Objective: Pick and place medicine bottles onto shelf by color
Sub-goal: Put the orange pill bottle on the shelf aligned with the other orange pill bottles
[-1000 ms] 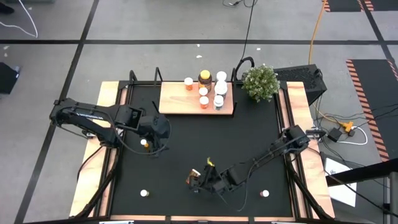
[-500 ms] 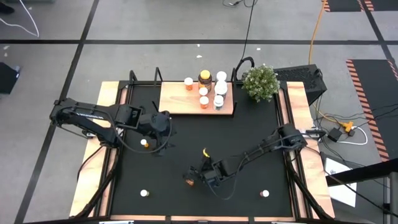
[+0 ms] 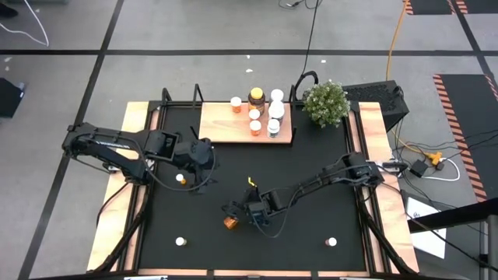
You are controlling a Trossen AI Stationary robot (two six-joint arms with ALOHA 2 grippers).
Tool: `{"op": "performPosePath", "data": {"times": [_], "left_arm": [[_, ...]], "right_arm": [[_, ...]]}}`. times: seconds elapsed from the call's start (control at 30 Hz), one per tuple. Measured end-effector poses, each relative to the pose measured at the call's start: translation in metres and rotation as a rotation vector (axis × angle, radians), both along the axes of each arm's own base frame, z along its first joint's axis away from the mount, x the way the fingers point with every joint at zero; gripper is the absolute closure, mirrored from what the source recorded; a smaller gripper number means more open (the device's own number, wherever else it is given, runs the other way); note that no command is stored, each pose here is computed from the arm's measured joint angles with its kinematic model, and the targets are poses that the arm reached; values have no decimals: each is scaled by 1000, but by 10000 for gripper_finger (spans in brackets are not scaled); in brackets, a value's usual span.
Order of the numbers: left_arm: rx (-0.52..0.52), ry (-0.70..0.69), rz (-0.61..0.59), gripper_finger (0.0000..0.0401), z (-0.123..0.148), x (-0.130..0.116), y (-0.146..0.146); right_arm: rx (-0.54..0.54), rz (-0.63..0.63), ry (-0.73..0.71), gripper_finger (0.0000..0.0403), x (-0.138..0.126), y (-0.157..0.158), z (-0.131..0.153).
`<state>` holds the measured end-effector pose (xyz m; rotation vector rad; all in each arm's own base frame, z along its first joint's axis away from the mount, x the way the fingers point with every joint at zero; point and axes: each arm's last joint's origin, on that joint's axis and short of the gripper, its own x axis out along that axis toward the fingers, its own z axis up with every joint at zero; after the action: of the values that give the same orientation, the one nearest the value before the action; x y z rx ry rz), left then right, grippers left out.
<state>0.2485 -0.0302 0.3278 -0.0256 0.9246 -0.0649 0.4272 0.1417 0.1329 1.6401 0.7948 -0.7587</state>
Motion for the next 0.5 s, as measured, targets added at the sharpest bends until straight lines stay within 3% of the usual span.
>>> {"op": "performPosePath", "data": {"times": [0.23, 0.5], "left_arm": [[-19, 6, 29, 125, 0, 0, 0], [-3, -13, 55, 125, 1, 1, 3]], "right_arm": [[-152, 195, 38, 208, -2, -27, 10], [-211, 250, 143, 158, -19, -43, 31]]}}
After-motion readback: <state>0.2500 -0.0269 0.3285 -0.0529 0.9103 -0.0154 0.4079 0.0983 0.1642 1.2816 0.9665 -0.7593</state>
